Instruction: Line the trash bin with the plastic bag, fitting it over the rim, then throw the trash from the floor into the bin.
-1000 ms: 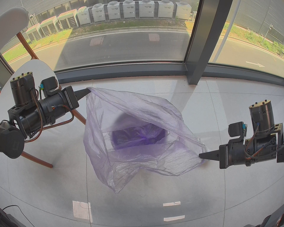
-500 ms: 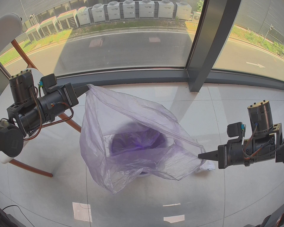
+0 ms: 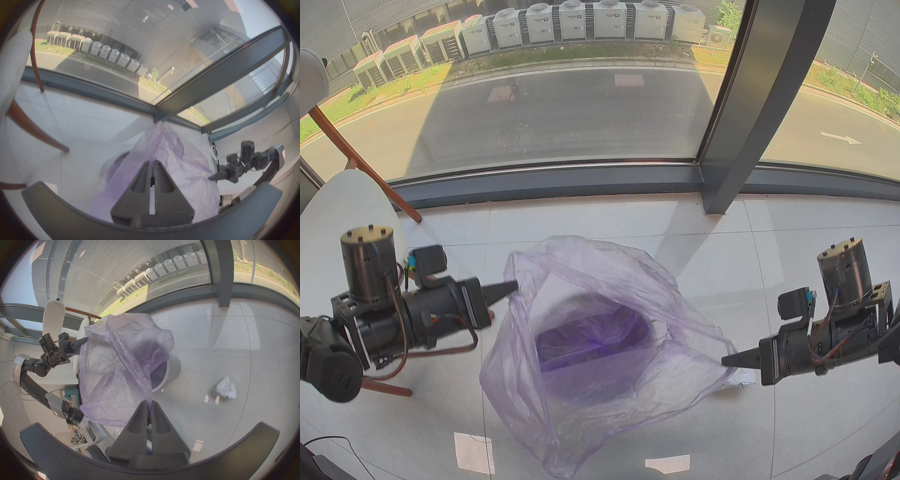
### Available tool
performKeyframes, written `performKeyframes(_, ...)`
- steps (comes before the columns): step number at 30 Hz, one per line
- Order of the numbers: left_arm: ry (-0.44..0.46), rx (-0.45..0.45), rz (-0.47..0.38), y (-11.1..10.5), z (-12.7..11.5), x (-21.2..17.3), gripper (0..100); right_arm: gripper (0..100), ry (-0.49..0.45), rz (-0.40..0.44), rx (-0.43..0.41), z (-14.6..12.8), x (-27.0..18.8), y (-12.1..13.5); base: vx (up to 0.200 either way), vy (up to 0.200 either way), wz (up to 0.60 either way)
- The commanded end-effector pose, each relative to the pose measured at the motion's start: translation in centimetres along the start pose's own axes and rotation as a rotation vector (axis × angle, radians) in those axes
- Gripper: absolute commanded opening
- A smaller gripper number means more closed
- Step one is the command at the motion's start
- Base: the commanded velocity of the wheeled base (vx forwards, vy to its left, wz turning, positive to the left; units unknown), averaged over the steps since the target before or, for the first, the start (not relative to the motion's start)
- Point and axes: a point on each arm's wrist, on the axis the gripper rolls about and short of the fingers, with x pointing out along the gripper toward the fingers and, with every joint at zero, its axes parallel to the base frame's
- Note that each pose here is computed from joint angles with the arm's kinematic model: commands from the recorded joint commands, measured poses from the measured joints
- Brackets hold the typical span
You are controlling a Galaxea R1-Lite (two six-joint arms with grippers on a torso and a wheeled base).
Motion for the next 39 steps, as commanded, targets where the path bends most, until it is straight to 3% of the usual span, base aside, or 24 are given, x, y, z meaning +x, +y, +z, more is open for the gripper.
performKeyframes(1, 0.111, -0.008, -0.004, -0.6, -3.8, -1.6, 0, 0, 0.082, -0.008, 0.001, -2.5, 0.4, -0.3, 0.000, 0.000, 0.00)
performKeyframes(9, 0.218, -0.009, 0.001, -0.7, -6.6, -1.9, 0, 0, 0.153, -0.016, -0.032, -4.4, 0.8, -0.7, 0.000, 0.000, 0.00)
performKeyframes(12, 0.276, -0.022, 0.041, 0.3, -7.6, 0.0, 0, 0, 0.186, -0.024, -0.030, -4.2, 2.2, -0.9, 0.000, 0.000, 0.00)
performKeyframes(17, 0.132, 0.001, 0.185, 1.4, -7.0, 3.6, 0, 0, 0.168, -0.016, -0.033, -2.6, 5.1, -0.9, 0.000, 0.000, 0.00)
performKeyframes(21, 0.076, 0.003, 0.270, 2.4, -6.7, 4.6, 0, 0, 0.174, 0.001, -0.048, -1.7, 7.1, -0.3, 0.000, 0.000, 0.00)
performKeyframes(28, 0.015, -0.013, 0.292, 3.1, -5.2, 4.8, 0, 0, 0.164, -0.011, -0.049, 0.0, 9.7, -0.3, 0.000, 0.000, 0.00)
performKeyframes(33, -0.062, -0.041, 0.260, 2.5, -3.4, 5.9, 0, 0, 0.154, -0.079, -0.035, 0.5, 10.9, -1.2, 0.000, 0.000, 0.00)
performKeyframes(36, -0.126, -0.090, 0.264, 2.4, -2.1, 8.1, 0, 0, 0.116, -0.128, 0.004, 1.7, 10.9, -2.9, 0.000, 0.000, 0.00)
performKeyframes(39, -0.123, -0.091, 0.274, 2.6, -2.3, 9.2, 0, 0, 0.077, -0.150, 0.036, 2.9, 10.5, -4.2, 0.000, 0.000, 0.00)
